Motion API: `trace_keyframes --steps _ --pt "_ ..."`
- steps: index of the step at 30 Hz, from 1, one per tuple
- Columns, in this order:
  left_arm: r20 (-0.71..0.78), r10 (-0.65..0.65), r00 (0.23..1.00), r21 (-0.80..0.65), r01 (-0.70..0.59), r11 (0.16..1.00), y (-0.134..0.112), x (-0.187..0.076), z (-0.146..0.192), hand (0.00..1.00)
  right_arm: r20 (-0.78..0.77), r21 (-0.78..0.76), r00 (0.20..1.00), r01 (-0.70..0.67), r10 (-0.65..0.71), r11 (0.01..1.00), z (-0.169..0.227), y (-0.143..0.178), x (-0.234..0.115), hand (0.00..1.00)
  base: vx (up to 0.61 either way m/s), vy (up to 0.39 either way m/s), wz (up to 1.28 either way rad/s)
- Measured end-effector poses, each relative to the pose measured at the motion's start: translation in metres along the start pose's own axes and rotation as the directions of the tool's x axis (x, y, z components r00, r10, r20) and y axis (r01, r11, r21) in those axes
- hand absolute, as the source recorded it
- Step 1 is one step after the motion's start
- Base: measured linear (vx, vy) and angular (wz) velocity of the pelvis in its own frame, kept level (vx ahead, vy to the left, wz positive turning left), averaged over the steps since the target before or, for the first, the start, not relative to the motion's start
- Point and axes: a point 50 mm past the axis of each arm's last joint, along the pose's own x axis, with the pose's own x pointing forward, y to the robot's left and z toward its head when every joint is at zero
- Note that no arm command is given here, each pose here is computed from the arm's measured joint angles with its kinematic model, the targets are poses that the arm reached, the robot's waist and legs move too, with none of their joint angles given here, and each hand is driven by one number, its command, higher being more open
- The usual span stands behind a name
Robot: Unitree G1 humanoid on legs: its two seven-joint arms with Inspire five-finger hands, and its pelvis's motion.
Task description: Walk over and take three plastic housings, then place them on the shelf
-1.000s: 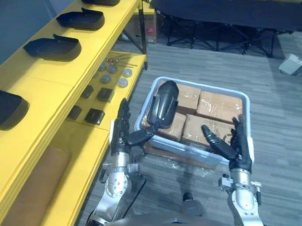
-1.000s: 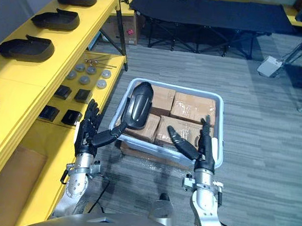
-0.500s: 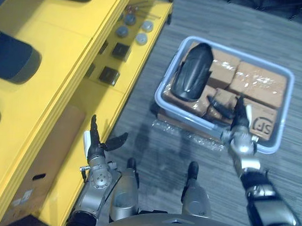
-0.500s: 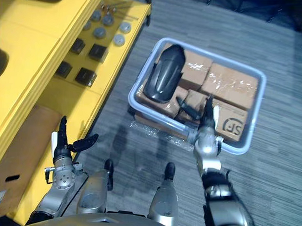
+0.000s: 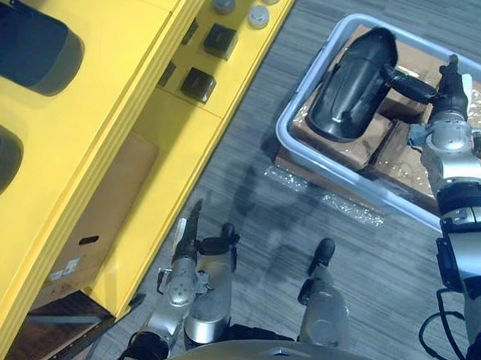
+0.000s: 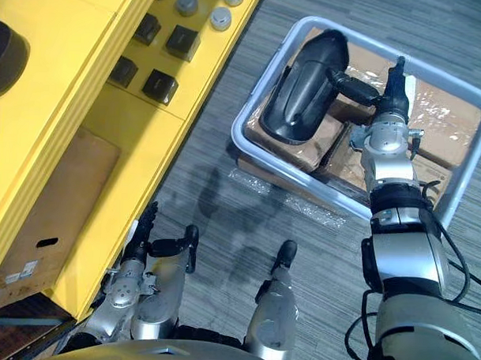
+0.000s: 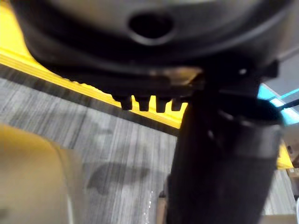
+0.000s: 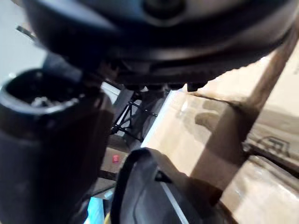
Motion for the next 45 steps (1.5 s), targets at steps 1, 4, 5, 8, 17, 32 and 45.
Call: trace_keyframes --steps 1,4,5,8,17,32,45 --pt "-0.004 0.005 1.000 -0.006 -0.005 1.000 0.000 0.000 -0.001 1.00 -0.010 -0.002 1.000 0.000 0.000 1.000 0.000 0.000 0.000 1.00 -0.09 0.008 -0.03" --pt "-0.027 0.027 0.999 -0.053 -0.029 0.998 -0.001 -0.001 -0.004 1.00 -0.059 -0.032 0.998 -0.015 0.013 0.999 -0.005 0.000 0.001 1.00 -0.07 0.012 0.02" --pt "-0.030 0.034 0.999 -0.068 -0.036 0.997 0.000 -0.001 -0.004 1.00 -0.079 -0.043 0.997 -0.022 0.018 0.999 -0.006 0.000 0.001 1.00 -0.05 0.019 0.03" --pt "-0.026 0.039 0.999 -0.083 -0.041 0.996 -0.001 0.001 -0.003 1.00 -0.109 -0.109 0.994 -0.026 0.013 0.994 -0.002 -0.007 0.005 1.00 -0.06 0.022 0.00" --pt "-0.011 0.030 0.999 -0.129 -0.031 0.991 -0.010 0.004 0.001 1.00 -0.092 -0.310 0.990 0.075 -0.109 0.948 0.025 -0.042 0.016 0.00 -0.02 0.011 0.03" --pt "0.012 0.017 1.000 -0.138 -0.015 0.990 -0.017 0.001 -0.001 1.00 -0.224 -0.618 0.947 0.045 -0.230 0.785 0.006 -0.071 0.014 0.00 0.00 0.004 0.07" --pt "0.062 0.021 0.998 -0.159 -0.011 0.987 -0.017 -0.003 0.007 1.00 -0.126 -0.656 0.979 0.041 -0.162 0.753 -0.012 -0.062 0.011 0.00 0.00 0.003 0.03"
